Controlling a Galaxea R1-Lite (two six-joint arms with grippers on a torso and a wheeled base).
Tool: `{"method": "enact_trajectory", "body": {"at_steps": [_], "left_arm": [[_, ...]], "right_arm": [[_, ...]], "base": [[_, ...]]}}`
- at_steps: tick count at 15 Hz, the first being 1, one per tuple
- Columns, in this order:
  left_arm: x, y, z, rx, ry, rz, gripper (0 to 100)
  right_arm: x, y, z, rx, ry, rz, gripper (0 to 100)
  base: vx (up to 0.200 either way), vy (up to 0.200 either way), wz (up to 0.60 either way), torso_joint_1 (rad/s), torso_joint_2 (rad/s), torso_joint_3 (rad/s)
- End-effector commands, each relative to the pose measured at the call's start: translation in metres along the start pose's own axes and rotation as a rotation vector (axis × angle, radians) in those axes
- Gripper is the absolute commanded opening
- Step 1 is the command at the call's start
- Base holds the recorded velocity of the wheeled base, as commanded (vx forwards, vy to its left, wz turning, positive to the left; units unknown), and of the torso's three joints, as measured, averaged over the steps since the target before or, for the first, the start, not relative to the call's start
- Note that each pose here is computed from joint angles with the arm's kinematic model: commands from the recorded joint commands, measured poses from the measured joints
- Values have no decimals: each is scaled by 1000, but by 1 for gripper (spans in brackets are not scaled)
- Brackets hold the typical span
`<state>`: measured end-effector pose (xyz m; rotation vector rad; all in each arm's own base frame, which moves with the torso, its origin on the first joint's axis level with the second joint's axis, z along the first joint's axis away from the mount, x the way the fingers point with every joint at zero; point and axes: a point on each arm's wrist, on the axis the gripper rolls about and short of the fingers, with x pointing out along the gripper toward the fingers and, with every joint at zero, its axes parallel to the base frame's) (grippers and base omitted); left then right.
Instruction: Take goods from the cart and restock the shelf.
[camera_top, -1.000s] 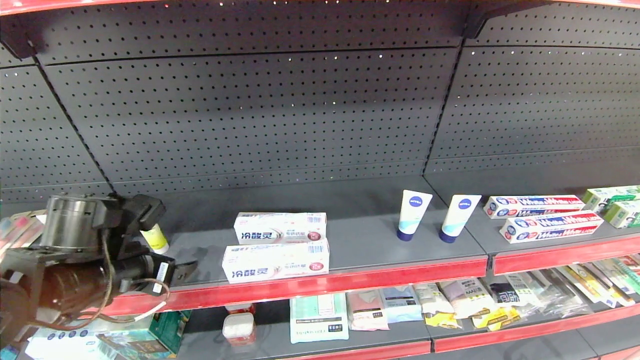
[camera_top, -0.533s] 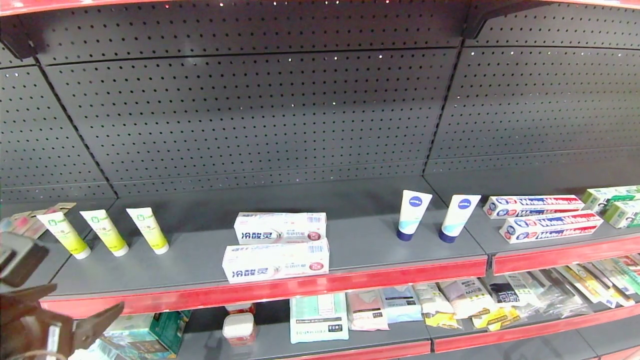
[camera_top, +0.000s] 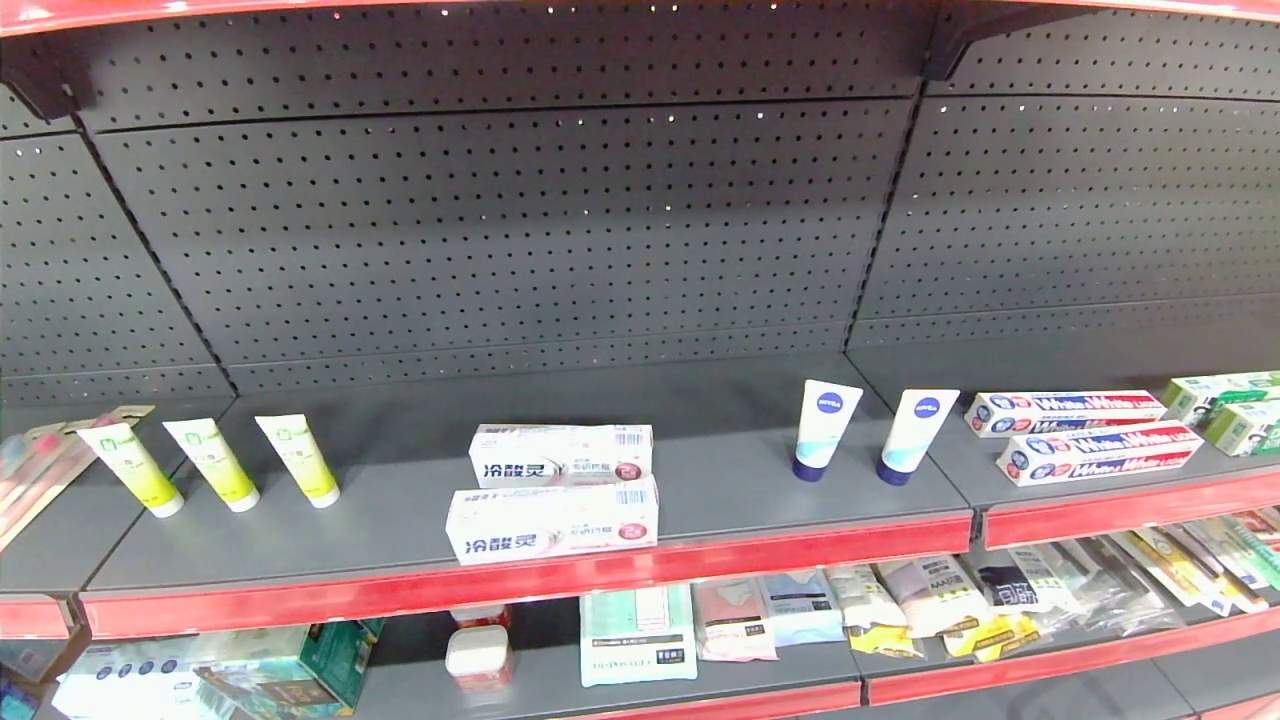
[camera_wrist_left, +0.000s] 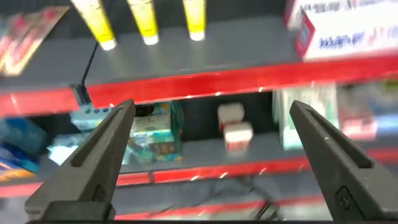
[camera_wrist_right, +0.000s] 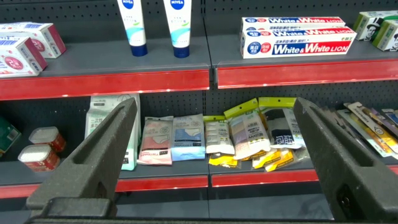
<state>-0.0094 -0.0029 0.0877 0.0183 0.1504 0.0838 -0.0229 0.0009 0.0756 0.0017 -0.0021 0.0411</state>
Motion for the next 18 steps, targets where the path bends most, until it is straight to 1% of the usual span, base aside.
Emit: {"method": "enact_trajectory", "body": {"at_steps": [1,4,6,12,14,18], "left_arm": [[-4,0,-11,-26,-54,25,100],[-4,0,-11,-28,-54,34,100],[-4,0,-11,-25,-54,25,100],[-4,0,-11,-28,-54,17,100],[-4,0,-11,-21,-56,25,100],[-4,0,-11,-25,-56,25,100]], "right_arm": [[0,0,0,0,1,0,100],[0,0,0,0,1,0,100],[0,0,0,0,1,0,100],[0,0,0,-2,1,0,100],[0,0,0,0,1,0,100],[0,0,0,-2,1,2,100]], "base": [[0,0,0,0,0,0],[0,0,0,0,0,0],[0,0,0,0,0,0],[0,0,0,0,0,0],[0,0,0,0,0,0],[0,0,0,0,0,0]]}}
